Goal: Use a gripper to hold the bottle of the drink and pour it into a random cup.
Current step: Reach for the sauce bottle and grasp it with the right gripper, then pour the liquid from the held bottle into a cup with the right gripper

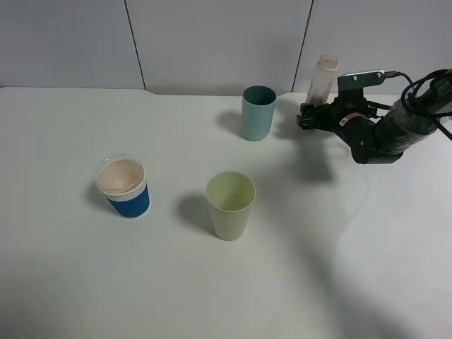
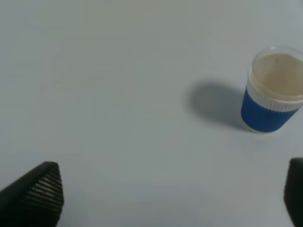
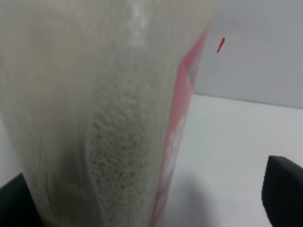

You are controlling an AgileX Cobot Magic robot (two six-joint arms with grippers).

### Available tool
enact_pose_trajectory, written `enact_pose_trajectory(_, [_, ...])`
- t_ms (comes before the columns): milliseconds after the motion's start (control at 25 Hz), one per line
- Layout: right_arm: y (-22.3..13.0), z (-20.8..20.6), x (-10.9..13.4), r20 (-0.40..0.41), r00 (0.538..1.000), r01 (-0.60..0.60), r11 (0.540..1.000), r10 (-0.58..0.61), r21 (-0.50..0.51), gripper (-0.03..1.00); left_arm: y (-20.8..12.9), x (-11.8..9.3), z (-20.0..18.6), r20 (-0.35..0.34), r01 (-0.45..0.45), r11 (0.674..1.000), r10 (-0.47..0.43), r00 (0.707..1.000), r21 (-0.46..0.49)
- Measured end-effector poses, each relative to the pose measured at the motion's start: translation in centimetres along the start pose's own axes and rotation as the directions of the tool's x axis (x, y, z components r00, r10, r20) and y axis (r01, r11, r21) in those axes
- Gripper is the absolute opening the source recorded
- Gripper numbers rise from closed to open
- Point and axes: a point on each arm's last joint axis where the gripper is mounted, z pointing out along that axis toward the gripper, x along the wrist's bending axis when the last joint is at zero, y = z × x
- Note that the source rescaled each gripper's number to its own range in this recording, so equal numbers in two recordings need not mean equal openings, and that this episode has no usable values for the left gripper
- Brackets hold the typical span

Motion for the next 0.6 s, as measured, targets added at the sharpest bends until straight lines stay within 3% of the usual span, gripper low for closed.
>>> enact_pose_trajectory(80, [0.03, 0.00, 0.00, 0.000, 1.000, 0.001, 1.000, -0.001, -0.003, 0.90, 0.00, 0.00, 0.00, 0.000, 0.000, 1.000, 0.000, 1.000, 0.000])
enact_pose_trajectory(160, [0.03, 0.00, 0.00, 0.000, 1.000, 0.001, 1.000, -0.001, -0.003, 0.69, 0.00, 0.00, 0.00, 0.000, 0.000, 1.000, 0.000, 1.000, 0.000])
enact_pose_trajectory(280, [0.03, 0.00, -0.03, 0.001, 1.000, 0.000, 1.000, 0.000, -0.004, 0.07, 0.00, 0.00, 0.00, 0.000, 0.000, 1.000, 0.000, 1.000, 0.000])
enact_pose_trajectory(320, [0.03, 0.00, -0.04, 0.001, 1.000, 0.000, 1.000, 0.000, -0.004, 0.00, 0.00, 0.00, 0.00, 0.000, 0.000, 1.000, 0.000, 1.000, 0.000])
enact_pose_trajectory(600, [-0.01, 0.00, -0.05, 0.000, 1.000, 0.001, 1.000, -0.001, 0.000, 0.00, 0.00, 0.00, 0.00, 0.000, 0.000, 1.000, 0.000, 1.000, 0.000])
